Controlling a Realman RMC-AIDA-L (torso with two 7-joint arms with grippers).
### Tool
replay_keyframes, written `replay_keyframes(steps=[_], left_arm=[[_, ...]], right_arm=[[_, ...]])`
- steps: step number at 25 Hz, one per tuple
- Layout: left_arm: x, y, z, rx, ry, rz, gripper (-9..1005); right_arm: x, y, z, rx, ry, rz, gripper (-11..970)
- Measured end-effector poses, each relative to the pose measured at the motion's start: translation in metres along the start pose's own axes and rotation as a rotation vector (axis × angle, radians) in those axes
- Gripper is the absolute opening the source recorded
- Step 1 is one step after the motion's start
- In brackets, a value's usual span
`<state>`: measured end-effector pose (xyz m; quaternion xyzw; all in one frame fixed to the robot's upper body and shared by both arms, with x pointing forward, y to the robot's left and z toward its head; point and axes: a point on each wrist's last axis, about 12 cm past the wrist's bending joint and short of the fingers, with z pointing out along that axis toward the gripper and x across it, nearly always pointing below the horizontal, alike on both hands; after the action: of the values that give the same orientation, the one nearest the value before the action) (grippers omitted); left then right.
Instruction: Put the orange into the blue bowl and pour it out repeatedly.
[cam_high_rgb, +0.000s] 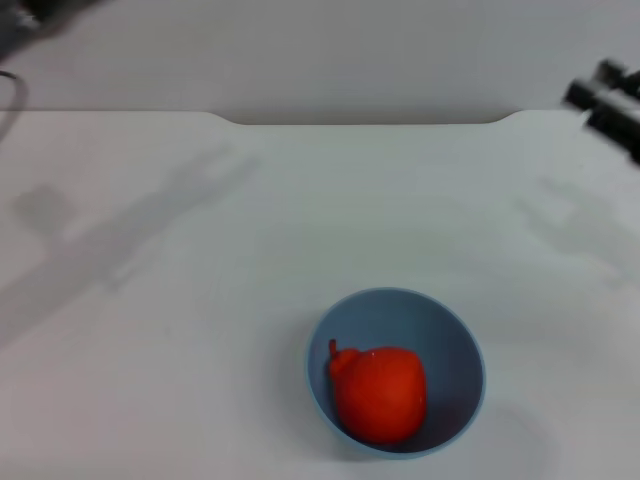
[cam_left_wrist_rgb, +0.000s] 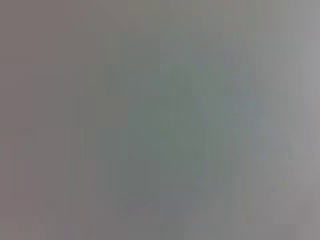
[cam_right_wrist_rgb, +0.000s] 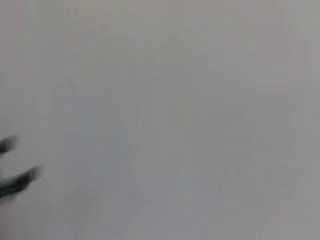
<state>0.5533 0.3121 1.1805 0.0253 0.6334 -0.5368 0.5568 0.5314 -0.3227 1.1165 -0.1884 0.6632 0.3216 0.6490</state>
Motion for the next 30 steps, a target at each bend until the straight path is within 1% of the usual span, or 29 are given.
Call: replay_keyframes(steps=[1,2,3,4,6,7,8,9,10,11,13,15,16,17,18,20,21,23,24,25,30], left_arm=[[0.000,0.000,0.000,0.000,0.000,0.000,790],[-0.001,0.003,-0.018,0.000,-0.093,0.043,790],[-0.001,0.005,-0.026,-0.010,-0.134,0.072,790],[0.000,0.008,-0.039,-0.034,-0.195,0.127,790],[0.007,0.014,-0.065,-0.116,-0.304,0.283,789],[0.011,0.016,-0.075,-0.157,-0.340,0.351,789],[0.023,0.022,-0.088,-0.237,-0.376,0.480,788],[0.023,0.022,-0.088,-0.237,-0.376,0.480,788],[0.032,0.025,-0.094,-0.284,-0.376,0.576,788],[0.037,0.028,-0.097,-0.317,-0.366,0.647,788],[0.055,0.034,-0.103,-0.404,-0.310,0.843,787],[0.072,0.038,-0.106,-0.470,-0.241,1.031,786],[0.091,0.041,-0.105,-0.506,-0.159,1.210,786],[0.096,0.042,-0.105,-0.513,-0.133,1.255,786],[0.096,0.042,-0.105,-0.513,-0.133,1.255,785],[0.106,0.043,-0.106,-0.533,-0.080,1.350,785],[0.108,0.043,-0.106,-0.536,-0.069,1.370,784],[0.112,0.043,-0.106,-0.530,-0.057,1.372,784],[0.114,0.043,-0.105,-0.516,-0.060,1.334,783],[0.114,0.043,-0.105,-0.516,-0.060,1.334,783],[0.117,0.045,-0.102,-0.508,-0.058,1.216,783]], right_arm=[[0.002,-0.004,-0.006,0.044,-0.057,0.023,530],[0.004,-0.008,-0.012,0.089,-0.113,0.041,530],[0.007,-0.011,-0.018,0.134,-0.159,0.056,530],[0.011,-0.015,-0.024,0.184,-0.204,0.073,530],[0.018,-0.019,-0.036,0.277,-0.276,0.100,530],[0.023,-0.021,-0.041,0.324,-0.303,0.108,530],[0.027,-0.023,-0.046,0.373,-0.329,0.113,530],[0.032,-0.024,-0.051,0.416,-0.345,0.116,530],[0.037,-0.025,-0.054,0.456,-0.357,0.118,530],[0.042,-0.025,-0.058,0.493,-0.365,0.119,530],[0.054,-0.023,-0.064,0.572,-0.362,0.104,530],[0.066,-0.019,-0.068,0.624,-0.323,0.054,530],[0.081,-0.011,-0.070,0.663,-0.248,-0.026,530],[0.086,-0.008,-0.070,0.675,-0.220,-0.054,530],[0.092,-0.005,-0.070,0.686,-0.190,-0.084,530],[0.096,-0.001,-0.069,0.694,-0.169,-0.102,530],[0.104,0.005,-0.067,0.704,-0.143,-0.110,530],[0.106,0.007,-0.065,0.709,-0.139,-0.103,530],[0.107,0.008,-0.064,0.712,-0.141,-0.096,530],[0.108,0.008,-0.062,0.715,-0.144,-0.090,530],[0.105,0.008,-0.054,0.701,-0.158,-0.084,530]])
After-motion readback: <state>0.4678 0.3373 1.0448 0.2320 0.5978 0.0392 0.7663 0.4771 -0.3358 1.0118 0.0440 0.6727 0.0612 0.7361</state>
